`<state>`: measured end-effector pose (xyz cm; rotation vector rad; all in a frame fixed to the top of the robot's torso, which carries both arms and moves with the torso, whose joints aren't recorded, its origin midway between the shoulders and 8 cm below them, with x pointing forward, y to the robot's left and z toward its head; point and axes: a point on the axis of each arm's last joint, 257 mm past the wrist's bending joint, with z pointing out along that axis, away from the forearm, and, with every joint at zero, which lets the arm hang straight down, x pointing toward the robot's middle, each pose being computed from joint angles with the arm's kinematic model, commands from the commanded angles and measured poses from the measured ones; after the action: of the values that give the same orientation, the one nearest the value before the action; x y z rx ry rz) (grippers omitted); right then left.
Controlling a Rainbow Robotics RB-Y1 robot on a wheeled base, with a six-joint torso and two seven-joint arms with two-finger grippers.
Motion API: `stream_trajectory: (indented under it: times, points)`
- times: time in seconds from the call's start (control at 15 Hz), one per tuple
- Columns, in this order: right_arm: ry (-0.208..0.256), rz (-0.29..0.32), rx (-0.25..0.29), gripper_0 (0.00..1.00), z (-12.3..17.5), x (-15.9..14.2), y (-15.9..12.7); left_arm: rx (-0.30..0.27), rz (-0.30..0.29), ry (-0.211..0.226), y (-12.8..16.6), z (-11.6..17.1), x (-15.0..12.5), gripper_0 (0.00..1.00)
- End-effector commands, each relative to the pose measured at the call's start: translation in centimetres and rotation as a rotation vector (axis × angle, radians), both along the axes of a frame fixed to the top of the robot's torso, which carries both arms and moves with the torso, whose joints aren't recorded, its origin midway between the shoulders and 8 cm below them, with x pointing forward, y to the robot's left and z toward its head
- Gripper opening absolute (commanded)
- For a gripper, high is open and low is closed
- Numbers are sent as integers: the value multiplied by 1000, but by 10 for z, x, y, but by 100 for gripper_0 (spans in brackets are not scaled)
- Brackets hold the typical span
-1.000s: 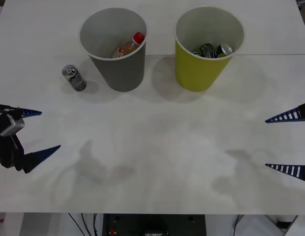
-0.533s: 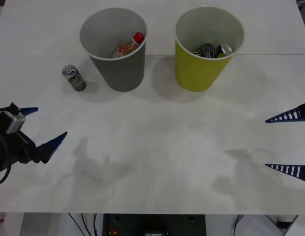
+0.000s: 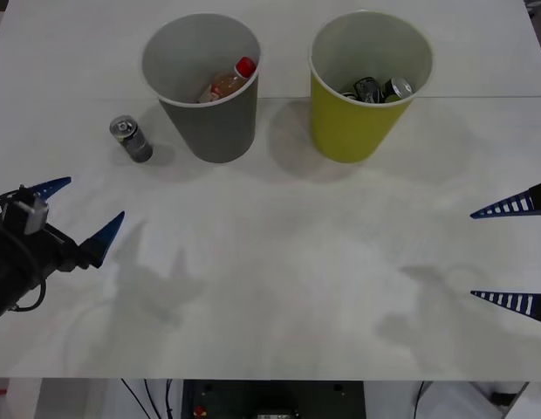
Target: Put the can into the green bin and the plastic bottle into the gray bin
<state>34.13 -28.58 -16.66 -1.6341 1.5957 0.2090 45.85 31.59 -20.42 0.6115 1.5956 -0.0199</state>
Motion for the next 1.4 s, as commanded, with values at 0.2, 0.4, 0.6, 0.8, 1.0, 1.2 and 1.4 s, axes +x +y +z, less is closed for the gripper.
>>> stream_trajectory:
  times: [0.2,0.4,0.6,0.8,1.0,1.2,1.4]
  points:
    - [0,0,0,100,0,0,0,-78,71,-66,15,-12,29,100]
    - [0,0,0,100,0,0,0,-121,127,-99,24,-18,44,100]
    - [0,0,0,100,0,0,0,-141,165,-118,28,-20,63,100]
    - [0,0,0,100,0,0,0,-163,190,-129,26,-21,80,100]
    - [0,0,0,100,0,0,0,-183,209,-135,22,-22,93,100]
    - [0,0,0,100,0,0,0,-218,226,-134,17,-23,103,100]
    - [0,0,0,100,0,0,0,-245,233,-116,9,-25,113,100]
